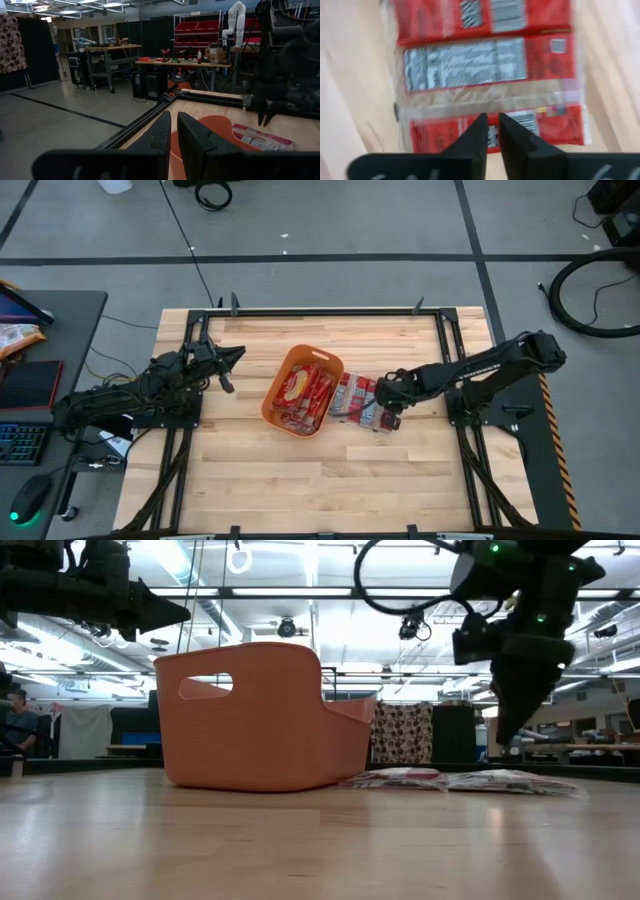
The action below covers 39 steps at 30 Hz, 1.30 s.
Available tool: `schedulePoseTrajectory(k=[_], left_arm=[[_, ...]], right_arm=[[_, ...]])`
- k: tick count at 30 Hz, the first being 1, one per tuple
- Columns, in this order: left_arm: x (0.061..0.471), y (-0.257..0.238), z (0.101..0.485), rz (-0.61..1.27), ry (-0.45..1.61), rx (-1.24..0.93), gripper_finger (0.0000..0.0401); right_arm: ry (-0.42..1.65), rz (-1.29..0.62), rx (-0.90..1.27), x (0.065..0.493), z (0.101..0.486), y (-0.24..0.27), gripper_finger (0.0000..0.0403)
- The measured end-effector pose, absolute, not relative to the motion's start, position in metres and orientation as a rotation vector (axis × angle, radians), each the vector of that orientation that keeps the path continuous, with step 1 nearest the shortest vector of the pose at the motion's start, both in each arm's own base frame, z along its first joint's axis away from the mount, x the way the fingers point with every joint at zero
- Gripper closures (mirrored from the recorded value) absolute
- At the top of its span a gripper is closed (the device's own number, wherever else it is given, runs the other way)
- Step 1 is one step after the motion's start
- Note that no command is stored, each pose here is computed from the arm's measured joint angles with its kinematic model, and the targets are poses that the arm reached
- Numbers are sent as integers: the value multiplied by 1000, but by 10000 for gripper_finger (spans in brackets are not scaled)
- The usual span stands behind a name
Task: Sort popcorn bags into baskets
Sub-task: Put the red popcorn pack into the orange bin
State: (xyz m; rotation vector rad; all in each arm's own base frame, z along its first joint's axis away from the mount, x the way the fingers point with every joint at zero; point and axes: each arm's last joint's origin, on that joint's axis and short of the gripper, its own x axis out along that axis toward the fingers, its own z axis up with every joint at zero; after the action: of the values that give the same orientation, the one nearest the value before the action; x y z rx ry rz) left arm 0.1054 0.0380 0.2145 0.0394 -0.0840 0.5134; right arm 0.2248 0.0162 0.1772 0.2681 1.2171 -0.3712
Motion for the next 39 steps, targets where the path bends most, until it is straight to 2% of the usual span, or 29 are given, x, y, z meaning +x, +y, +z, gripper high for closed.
schedulePoseTrajectory(k=[10,15,20,28,33,39], left_arm=[[105,38,215,514,-90,40,365],[105,38,215,514,-90,40,365],[105,38,215,514,-90,40,365],[105,38,215,514,-84,40,365],[105,38,215,514,-84,40,365],[105,38,215,514,-84,41,365]], right_arm=[[1375,-337,76,235,147,26,267],[1399,-353,27,251,153,23,242],[1386,-371,-74,264,170,22,234],[1405,-368,-88,265,175,18,233],[1501,-216,-294,257,174,26,234],[1474,-113,-555,253,164,37,234]])
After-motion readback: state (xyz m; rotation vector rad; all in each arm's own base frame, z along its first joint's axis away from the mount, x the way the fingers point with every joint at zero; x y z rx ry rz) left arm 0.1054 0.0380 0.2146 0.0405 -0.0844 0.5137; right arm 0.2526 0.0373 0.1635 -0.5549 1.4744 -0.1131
